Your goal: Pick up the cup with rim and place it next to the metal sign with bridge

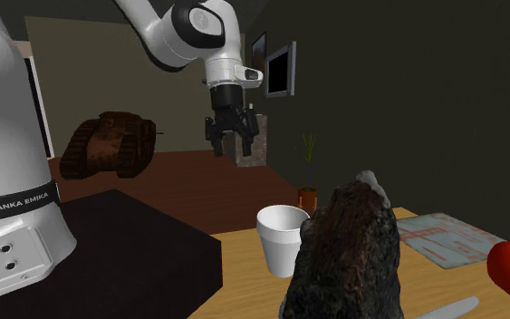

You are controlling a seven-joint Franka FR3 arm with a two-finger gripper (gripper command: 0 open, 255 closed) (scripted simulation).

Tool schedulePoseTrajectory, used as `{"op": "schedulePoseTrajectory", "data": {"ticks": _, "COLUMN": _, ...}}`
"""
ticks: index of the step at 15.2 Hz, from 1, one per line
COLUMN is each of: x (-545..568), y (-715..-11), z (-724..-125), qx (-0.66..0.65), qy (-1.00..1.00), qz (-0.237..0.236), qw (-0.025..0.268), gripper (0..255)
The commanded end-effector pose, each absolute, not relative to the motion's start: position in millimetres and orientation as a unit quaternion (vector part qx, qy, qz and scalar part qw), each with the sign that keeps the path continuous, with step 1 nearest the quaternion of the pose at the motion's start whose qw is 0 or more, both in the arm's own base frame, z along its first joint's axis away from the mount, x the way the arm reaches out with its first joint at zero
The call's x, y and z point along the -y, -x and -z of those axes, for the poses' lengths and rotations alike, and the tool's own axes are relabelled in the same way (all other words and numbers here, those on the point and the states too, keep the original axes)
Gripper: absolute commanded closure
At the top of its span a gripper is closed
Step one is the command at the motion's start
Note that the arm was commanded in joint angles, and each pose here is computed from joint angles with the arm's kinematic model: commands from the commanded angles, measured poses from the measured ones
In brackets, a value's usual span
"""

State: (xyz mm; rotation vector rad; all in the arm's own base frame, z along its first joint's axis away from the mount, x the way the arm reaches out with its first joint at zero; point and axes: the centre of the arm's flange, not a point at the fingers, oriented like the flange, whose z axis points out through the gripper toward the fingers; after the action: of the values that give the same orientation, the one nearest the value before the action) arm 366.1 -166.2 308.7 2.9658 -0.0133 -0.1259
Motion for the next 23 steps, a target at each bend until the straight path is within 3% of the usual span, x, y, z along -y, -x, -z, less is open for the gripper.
{"op": "schedulePoseTrajectory", "data": {"ticks": 1, "x": 179.7, "y": -372.4, "z": -284.4, "qx": 0.005, "qy": -0.995, "qz": 0.042, "qw": 0.088, "gripper": 0}}
{"op": "schedulePoseTrajectory", "data": {"ticks": 9, "x": 230.6, "y": -391.8, "z": -194.1, "qx": 0.009, "qy": -0.995, "qz": 0.045, "qw": 0.092, "gripper": 0}}
{"op": "schedulePoseTrajectory", "data": {"ticks": 23, "x": 241.1, "y": -389.3, "z": -149.1, "qx": 0.009, "qy": -0.995, "qz": 0.046, "qw": 0.092, "gripper": 0}}
